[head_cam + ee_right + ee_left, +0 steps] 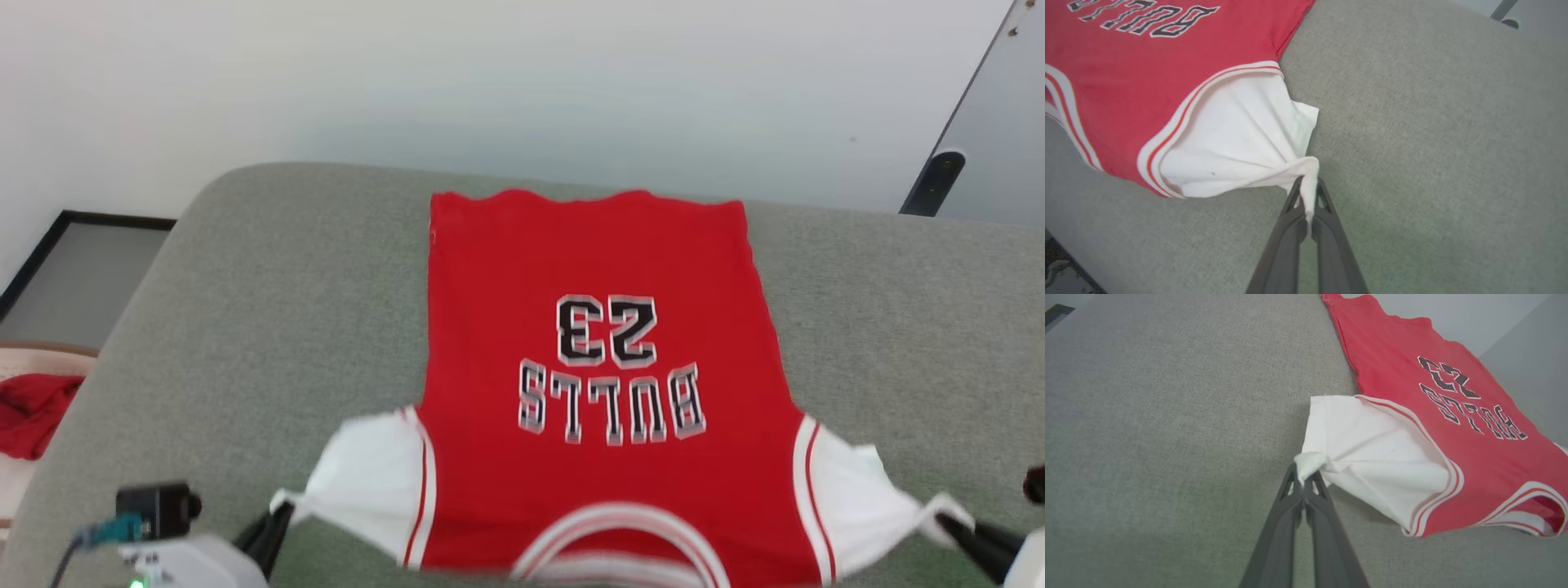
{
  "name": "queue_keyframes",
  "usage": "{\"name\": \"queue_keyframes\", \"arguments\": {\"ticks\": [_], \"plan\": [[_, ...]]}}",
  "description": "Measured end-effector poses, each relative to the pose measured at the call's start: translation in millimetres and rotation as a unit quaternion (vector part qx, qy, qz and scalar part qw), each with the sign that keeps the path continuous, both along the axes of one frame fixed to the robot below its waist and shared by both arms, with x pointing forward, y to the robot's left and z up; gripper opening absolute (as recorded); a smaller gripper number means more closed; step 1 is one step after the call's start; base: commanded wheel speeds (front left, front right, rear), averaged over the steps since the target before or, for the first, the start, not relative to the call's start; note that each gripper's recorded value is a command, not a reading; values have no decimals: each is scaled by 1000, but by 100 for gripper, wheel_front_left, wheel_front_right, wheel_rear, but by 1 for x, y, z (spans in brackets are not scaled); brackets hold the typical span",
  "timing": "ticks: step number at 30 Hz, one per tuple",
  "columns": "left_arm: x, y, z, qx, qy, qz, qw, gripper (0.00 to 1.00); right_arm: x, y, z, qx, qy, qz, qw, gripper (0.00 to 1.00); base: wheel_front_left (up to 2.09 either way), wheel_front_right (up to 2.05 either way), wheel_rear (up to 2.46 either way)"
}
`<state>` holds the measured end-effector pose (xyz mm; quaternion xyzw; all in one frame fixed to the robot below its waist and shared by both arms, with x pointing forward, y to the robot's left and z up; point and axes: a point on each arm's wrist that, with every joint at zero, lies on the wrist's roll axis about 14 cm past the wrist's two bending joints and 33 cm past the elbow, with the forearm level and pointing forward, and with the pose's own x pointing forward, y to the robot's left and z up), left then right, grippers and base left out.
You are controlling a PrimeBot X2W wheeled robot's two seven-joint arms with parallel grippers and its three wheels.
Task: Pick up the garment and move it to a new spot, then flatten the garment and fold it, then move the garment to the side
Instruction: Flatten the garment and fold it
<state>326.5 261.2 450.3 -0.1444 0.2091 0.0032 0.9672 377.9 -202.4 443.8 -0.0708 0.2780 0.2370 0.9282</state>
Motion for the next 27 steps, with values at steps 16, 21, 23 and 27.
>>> {"name": "queue_keyframes", "arguments": {"ticks": [16, 21, 23, 27], "plan": [[-21, -4, -14, -14, 22, 34, 999, 0, -43, 13, -12, 22, 90, -36, 995, 100, 0, 0, 0], [-14, -8, -13, -10, 13, 32, 999, 0, -38, 22, -2, 31, 102, -41, 993, 100, 0, 0, 0], [-12, -9, -12, -11, 8, 34, 999, 0, -33, 26, 7, 35, 98, -41, 994, 100, 0, 0, 0], [-6, -11, -12, -14, 3, 38, 999, 0, -21, 41, 34, 49, 69, -23, 996, 100, 0, 0, 0]]}}
